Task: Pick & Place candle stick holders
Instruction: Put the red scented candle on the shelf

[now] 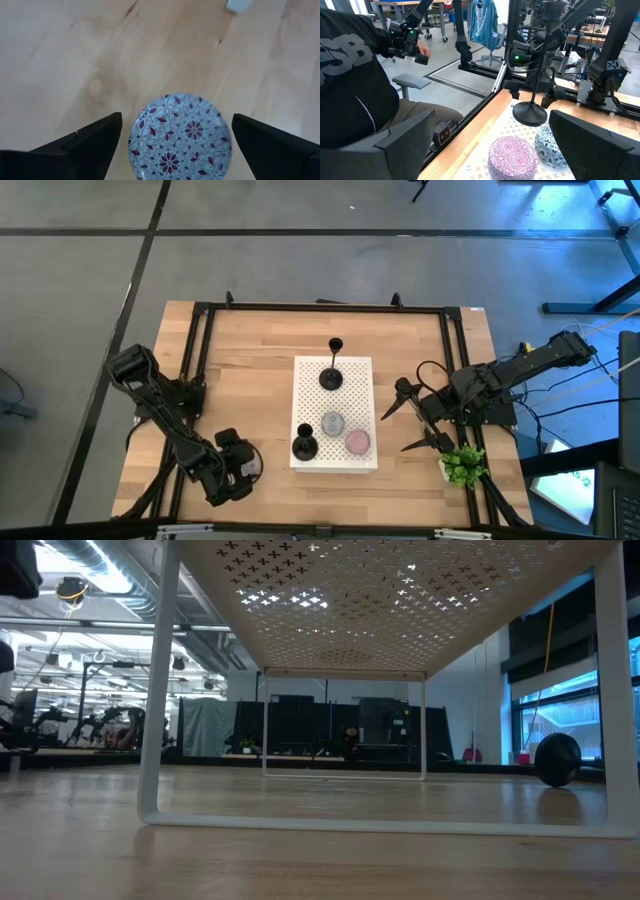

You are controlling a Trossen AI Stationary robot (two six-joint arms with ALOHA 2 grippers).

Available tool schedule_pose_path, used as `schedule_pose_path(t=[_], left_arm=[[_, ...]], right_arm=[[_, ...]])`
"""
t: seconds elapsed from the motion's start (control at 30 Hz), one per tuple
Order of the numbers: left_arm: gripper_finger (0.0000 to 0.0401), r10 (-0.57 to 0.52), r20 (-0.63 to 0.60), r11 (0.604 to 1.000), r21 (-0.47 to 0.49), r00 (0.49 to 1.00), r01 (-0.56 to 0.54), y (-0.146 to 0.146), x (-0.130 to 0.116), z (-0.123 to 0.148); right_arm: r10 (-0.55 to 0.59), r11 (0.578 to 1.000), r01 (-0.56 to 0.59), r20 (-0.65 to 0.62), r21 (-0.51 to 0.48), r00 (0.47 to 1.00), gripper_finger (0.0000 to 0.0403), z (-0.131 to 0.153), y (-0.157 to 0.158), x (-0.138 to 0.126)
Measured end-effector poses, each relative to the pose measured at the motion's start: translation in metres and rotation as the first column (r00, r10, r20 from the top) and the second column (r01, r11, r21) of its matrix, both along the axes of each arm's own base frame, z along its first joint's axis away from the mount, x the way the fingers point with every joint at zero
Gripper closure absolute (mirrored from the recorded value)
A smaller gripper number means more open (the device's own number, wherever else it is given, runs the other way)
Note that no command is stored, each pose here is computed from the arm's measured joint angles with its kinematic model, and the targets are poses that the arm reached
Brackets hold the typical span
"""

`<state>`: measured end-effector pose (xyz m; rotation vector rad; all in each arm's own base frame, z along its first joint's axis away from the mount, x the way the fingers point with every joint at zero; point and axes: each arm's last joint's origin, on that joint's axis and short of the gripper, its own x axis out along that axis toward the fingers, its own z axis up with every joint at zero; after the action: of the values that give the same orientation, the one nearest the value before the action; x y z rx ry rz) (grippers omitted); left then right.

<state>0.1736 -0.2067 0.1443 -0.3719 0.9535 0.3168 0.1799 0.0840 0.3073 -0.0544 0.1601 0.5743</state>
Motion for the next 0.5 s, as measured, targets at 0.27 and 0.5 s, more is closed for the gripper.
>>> schedule_pose_path(t=[0.27,0.5], left_arm=[[0.0026,-0.012,-0.068,1.0,0.026,0.998,0.014,-0.004,0.0,-0.017],[0.0026,-0.012,-0.069,0.999,0.036,0.998,0.015,-0.004,0.0,-0.019]], right_arm=[[0.0,1.0,0.0,-0.003,-0.002,1.0,0.001,0.0,0.0,0.0],[0.0,1.0,0.0,-0.002,-0.001,1.0,0.0011,0.0,0.0,0.0]])
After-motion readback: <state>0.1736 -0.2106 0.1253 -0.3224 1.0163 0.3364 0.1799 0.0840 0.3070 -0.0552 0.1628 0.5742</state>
